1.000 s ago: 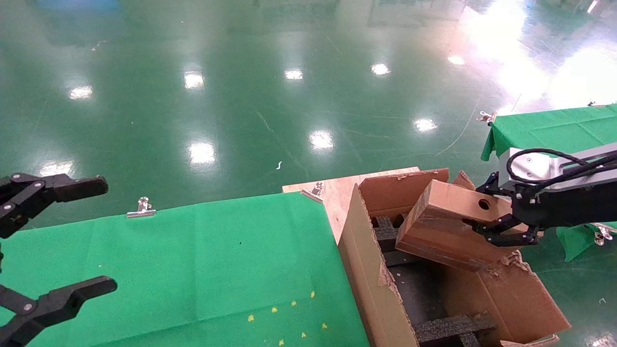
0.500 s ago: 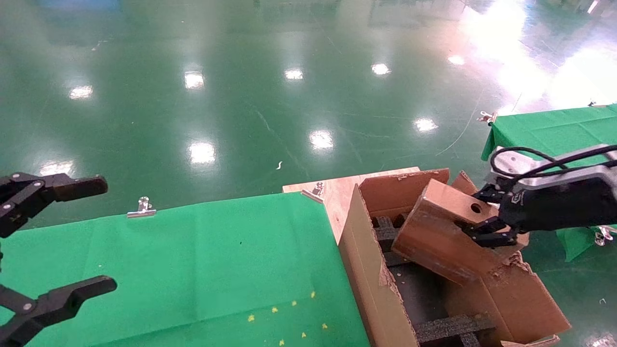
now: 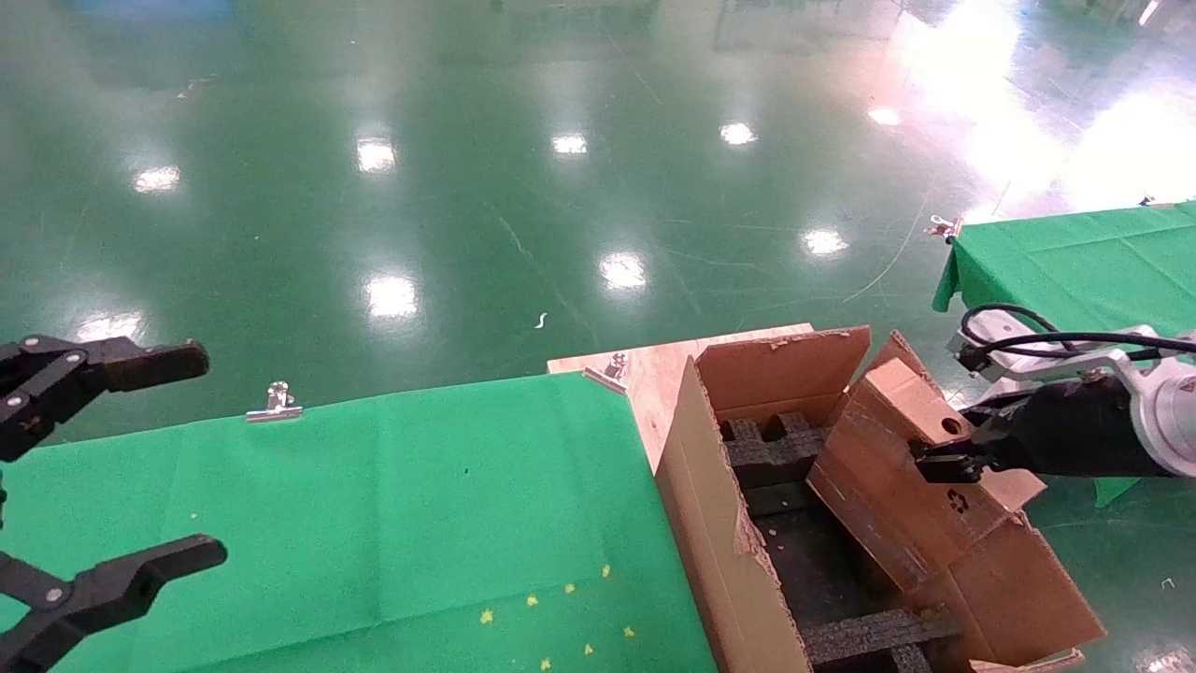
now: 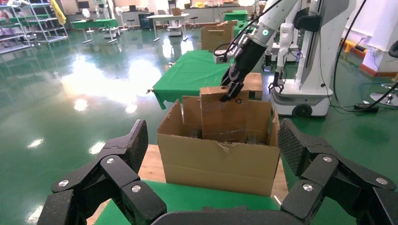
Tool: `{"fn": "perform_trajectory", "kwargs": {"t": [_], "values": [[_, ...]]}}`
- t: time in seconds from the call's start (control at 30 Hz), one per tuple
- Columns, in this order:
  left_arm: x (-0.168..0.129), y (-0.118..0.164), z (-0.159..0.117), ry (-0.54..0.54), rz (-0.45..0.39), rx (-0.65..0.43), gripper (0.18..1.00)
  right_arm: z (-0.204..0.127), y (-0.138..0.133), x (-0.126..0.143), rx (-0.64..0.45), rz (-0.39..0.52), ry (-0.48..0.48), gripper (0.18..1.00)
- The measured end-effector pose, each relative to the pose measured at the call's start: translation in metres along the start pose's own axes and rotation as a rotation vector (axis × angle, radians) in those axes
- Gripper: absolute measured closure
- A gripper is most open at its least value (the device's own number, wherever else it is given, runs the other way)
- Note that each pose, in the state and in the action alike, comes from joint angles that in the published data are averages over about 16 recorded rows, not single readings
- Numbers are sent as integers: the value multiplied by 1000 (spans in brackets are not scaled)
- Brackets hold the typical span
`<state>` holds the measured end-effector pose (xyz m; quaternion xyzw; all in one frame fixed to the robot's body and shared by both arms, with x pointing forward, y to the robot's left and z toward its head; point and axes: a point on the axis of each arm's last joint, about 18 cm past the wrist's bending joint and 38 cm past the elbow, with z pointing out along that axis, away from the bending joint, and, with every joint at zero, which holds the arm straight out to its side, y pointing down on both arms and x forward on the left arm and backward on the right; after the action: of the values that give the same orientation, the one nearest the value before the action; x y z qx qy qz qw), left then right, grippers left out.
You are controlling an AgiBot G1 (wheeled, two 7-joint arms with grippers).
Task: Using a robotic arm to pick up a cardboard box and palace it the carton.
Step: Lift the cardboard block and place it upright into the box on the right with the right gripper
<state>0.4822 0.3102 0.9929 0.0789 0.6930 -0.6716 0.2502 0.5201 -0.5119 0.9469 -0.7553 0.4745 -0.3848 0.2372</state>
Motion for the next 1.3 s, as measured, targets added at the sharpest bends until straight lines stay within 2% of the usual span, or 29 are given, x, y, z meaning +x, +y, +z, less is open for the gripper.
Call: {"fn": "perform_trajectory", "kwargs": {"t": [0.27, 0.63, 0.87, 1.3], "values": [[0, 0, 0, 0, 0, 0, 183, 5, 6, 8, -43, 94, 60, 840], [0, 0, 0, 0, 0, 0, 183, 10, 9, 25, -59, 166, 181, 846], [0, 0, 0, 0, 0, 0, 183, 20, 6, 24, -62, 175, 216, 853], [0, 0, 0, 0, 0, 0, 183, 44, 0, 12, -90, 138, 235, 860]]}}
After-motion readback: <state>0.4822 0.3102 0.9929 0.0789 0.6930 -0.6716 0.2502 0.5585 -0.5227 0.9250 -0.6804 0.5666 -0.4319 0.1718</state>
